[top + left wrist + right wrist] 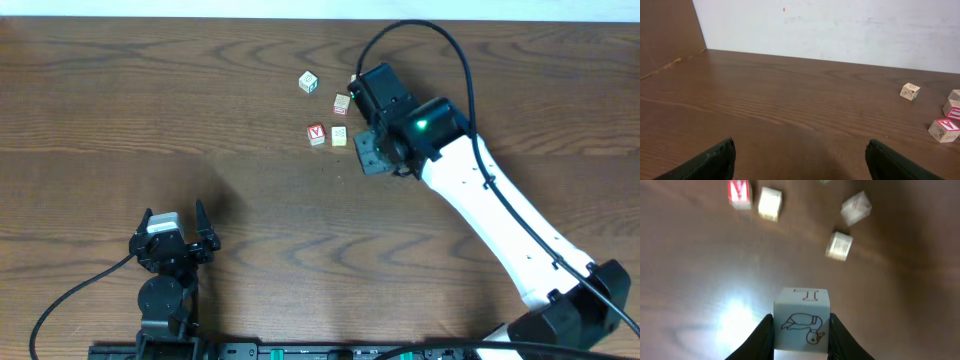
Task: Lift 5 blocks
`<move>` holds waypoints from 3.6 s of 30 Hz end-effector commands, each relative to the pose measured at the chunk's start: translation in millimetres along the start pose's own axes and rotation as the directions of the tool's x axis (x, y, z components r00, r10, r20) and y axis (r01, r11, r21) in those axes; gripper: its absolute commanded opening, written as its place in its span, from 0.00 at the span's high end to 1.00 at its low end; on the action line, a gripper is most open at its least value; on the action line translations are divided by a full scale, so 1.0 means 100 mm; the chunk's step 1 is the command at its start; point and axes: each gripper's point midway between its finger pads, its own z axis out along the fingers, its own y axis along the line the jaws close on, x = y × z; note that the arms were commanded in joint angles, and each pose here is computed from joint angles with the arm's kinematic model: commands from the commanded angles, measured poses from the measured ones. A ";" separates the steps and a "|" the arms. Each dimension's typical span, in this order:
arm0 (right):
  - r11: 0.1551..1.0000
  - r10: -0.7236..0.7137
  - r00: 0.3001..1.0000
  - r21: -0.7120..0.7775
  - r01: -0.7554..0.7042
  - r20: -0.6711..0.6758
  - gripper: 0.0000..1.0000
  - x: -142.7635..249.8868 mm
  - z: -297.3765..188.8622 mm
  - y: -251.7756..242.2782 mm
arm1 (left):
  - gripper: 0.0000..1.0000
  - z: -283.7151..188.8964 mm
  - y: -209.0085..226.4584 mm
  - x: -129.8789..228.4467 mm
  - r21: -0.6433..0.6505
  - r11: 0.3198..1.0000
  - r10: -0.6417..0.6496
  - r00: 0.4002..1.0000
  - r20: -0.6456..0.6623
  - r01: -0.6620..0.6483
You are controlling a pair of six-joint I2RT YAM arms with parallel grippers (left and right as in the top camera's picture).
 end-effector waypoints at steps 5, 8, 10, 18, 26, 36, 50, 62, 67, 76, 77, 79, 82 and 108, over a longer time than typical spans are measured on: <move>0.997 -0.048 0.929 0.071 0.024 0.368 0.82 -0.69 -0.68 -0.45 | 0.17 0.01 0.04 0.17 -0.019 1.000 0.019 0.998 -0.055 -0.020; 0.994 -0.068 0.878 0.108 0.019 0.473 0.80 -0.94 -0.87 -0.66 | 0.16 0.01 0.04 0.17 -0.019 1.000 0.019 0.998 -0.055 -0.020; 0.993 -0.057 0.846 0.121 -0.009 0.530 0.81 -1.08 -0.96 -0.79 | 0.17 0.01 0.04 0.17 -0.019 1.000 0.019 0.998 -0.055 -0.020; 0.986 -0.042 0.770 0.153 -0.073 0.637 0.75 -1.37 -1.14 -1.16 | 0.16 0.01 0.04 0.17 -0.019 1.000 0.019 0.998 -0.055 -0.020; 0.986 -0.018 0.746 0.137 -0.099 0.665 0.79 -1.23 -1.41 -1.20 | 0.16 0.01 0.04 0.17 -0.019 1.000 0.019 0.998 -0.055 -0.020; 0.973 0.043 0.568 0.094 -0.210 0.822 0.71 -0.73 -1.84 -1.38 | 0.17 0.01 0.04 0.17 -0.019 1.000 0.019 0.998 -0.055 -0.020; 0.931 0.350 0.837 -0.056 -0.361 0.420 0.98 0.04 -0.79 -1.12 | 0.17 0.01 0.04 0.17 -0.019 1.000 0.019 0.998 -0.055 -0.020; 0.970 0.242 0.970 -0.022 -0.242 -0.003 0.99 0.75 0.36 -0.44 | 0.16 0.01 0.04 0.17 -0.019 1.000 0.019 0.998 -0.055 -0.020; 0.972 0.231 0.973 -0.054 -0.231 0.009 0.99 0.93 0.63 -0.21 | 0.17 0.01 0.04 0.17 -0.019 1.000 0.019 0.998 -0.055 -0.020; 0.965 0.255 0.966 -0.066 -0.252 0.036 0.93 1.13 0.97 -0.18 | 0.16 0.01 0.04 0.17 -0.019 1.000 0.019 0.998 -0.055 -0.020; 0.963 0.263 0.964 -0.066 -0.260 0.036 0.93 1.13 0.99 -0.17 | 0.17 0.01 0.04 0.17 -0.019 1.000 0.019 0.998 -0.055 -0.020; 0.959 0.279 0.960 -0.066 -0.276 0.033 0.92 1.12 1.04 -0.16 | 0.16 0.01 0.04 0.17 -0.019 1.000 0.019 0.998 -0.055 -0.020; 0.939 0.339 0.941 -0.056 -0.339 -0.001 0.94 1.18 1.14 -0.15 | 0.17 0.01 0.04 0.17 -0.019 1.000 0.019 0.998 -0.055 -0.020; 0.923 0.355 0.900 -0.057 -0.380 -0.255 0.71 1.71 1.35 0.12 | 0.17 0.01 0.04 0.17 -0.018 1.000 0.019 0.998 -0.055 -0.020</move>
